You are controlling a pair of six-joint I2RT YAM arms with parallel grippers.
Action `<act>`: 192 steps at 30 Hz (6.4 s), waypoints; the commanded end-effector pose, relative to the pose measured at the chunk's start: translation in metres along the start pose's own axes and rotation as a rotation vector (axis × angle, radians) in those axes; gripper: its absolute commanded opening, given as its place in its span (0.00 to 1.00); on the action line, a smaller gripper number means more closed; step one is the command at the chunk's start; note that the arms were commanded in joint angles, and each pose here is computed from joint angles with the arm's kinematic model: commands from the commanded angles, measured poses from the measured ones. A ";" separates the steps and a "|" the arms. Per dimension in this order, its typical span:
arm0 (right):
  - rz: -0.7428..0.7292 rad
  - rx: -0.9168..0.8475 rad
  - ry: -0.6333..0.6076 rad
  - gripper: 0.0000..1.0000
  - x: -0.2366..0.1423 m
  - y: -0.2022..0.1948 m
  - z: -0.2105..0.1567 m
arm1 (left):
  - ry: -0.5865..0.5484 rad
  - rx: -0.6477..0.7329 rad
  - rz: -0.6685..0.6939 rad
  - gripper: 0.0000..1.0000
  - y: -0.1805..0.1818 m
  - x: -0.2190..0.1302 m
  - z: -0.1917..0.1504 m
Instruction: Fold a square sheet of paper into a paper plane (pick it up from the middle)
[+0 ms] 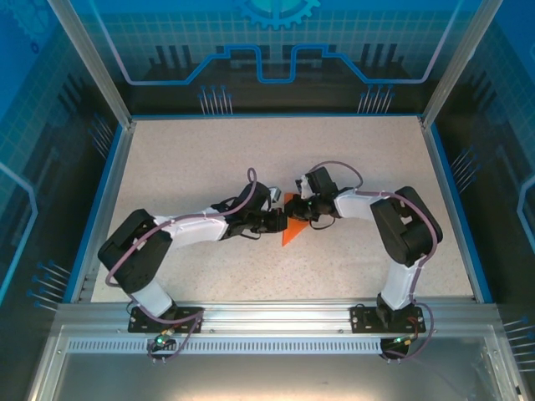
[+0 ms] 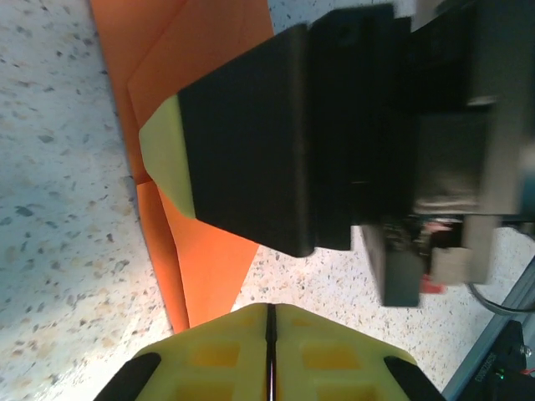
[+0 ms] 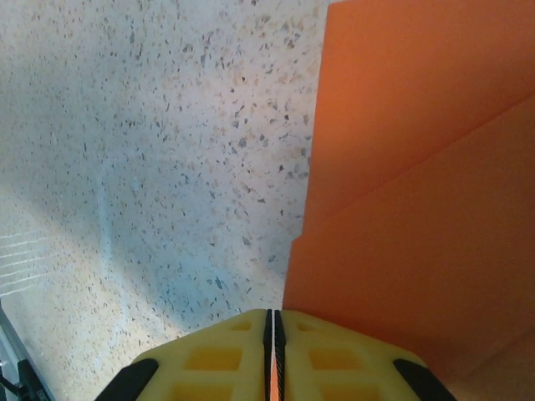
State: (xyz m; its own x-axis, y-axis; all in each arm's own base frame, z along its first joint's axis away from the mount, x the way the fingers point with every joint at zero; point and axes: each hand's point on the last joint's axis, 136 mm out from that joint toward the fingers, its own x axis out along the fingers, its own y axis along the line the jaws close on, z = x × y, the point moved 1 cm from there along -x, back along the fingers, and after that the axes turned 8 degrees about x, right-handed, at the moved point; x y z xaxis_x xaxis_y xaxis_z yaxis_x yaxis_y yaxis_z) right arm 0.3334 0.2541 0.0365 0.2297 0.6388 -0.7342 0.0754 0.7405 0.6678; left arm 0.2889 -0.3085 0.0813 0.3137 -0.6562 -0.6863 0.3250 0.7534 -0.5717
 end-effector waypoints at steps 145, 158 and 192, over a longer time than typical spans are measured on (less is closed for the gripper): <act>-1.326 -0.820 -0.190 0.12 -0.032 0.042 0.049 | -0.331 -0.430 0.366 0.86 0.168 -0.167 0.024; -1.187 -0.851 -0.028 0.24 0.034 0.040 0.000 | -0.370 -0.432 0.382 0.88 0.164 -0.185 0.025; -0.369 -0.595 -0.147 0.99 -0.064 0.058 -0.012 | -0.300 -0.408 0.148 0.94 0.139 -0.146 0.025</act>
State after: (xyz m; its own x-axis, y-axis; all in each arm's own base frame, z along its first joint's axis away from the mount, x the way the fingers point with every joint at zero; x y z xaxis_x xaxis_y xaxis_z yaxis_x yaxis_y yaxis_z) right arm 0.3111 0.2532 0.1182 0.4527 0.1920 -0.8708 -0.3174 0.9473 0.0438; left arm 0.3128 -0.0923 0.1144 0.6127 -0.4000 -0.6816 -0.1465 0.7900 -0.5953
